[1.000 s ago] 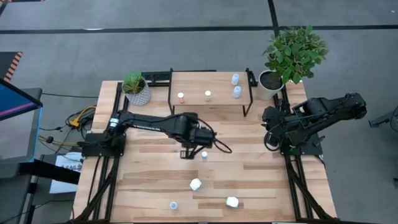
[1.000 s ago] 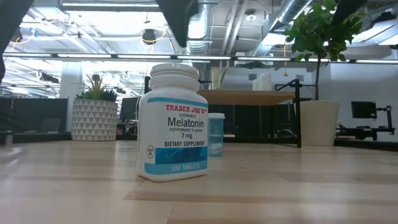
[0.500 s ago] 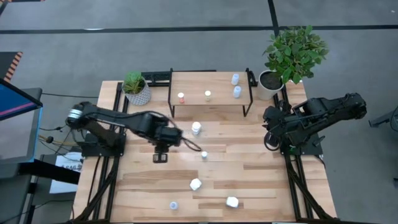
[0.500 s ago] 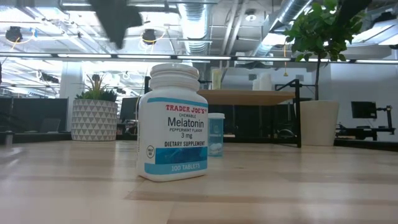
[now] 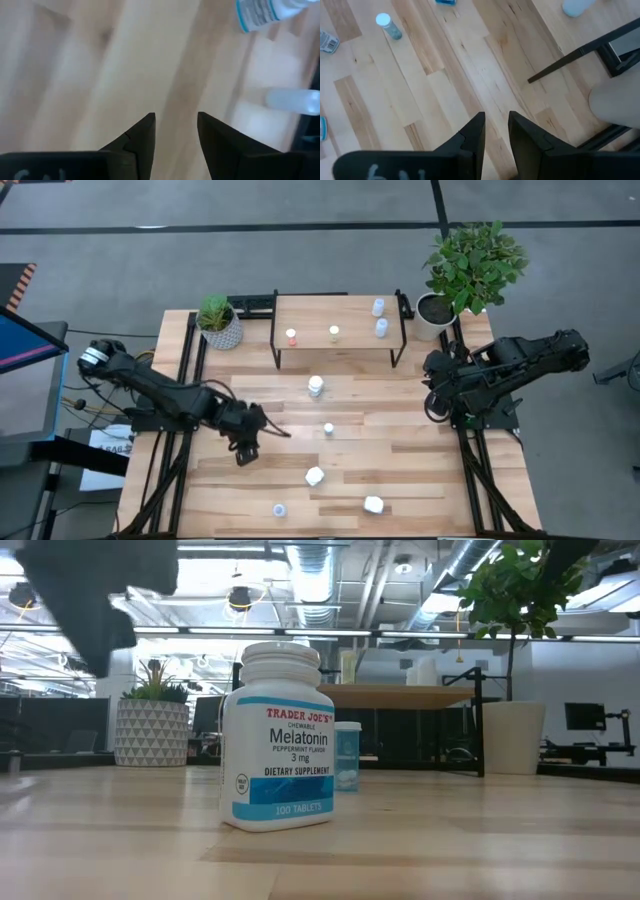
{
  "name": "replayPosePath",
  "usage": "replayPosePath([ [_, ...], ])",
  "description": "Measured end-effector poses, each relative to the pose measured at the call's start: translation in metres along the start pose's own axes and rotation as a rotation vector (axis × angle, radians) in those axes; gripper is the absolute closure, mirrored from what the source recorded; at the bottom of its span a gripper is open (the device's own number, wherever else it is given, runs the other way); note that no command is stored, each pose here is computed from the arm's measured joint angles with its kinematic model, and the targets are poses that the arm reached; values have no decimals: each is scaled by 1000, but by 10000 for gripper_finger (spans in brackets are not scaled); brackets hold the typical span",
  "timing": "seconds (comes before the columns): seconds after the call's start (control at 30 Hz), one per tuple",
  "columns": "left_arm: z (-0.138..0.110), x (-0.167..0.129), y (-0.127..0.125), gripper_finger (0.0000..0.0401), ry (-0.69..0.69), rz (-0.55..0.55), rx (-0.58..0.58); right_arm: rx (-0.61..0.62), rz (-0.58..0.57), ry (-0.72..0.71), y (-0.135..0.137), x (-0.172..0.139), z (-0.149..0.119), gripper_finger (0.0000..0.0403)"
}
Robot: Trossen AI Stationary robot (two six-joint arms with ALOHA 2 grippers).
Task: Pick and place medicine bottles onto shelf by color
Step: Put the white pill bottle on the shelf
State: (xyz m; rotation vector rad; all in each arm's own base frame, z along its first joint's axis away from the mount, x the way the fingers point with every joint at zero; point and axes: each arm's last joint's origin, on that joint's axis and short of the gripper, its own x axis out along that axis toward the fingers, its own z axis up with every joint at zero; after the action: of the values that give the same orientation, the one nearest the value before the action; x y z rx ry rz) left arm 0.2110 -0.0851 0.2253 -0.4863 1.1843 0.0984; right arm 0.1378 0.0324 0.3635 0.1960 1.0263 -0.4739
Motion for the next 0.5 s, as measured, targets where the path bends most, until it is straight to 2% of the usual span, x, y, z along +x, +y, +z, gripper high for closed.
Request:
replayPosePath([
  [0.1, -7, 10, -12, 269, -6, -108, -17, 5, 2, -2, 1, 1, 0, 296],
  [0.23, -13, 14, -37, 269, -69, -260, 34, 44, -4, 6, 2, 5, -1, 296],
  [0.4, -14, 3, -73, 269, -262, -513, 154, 102, 8, 29, 8, 8, -3, 296],
  [0.5, -17, -8, -90, 269, -402, -588, 219, 115, 31, 21, 16, 8, -4, 296],
])
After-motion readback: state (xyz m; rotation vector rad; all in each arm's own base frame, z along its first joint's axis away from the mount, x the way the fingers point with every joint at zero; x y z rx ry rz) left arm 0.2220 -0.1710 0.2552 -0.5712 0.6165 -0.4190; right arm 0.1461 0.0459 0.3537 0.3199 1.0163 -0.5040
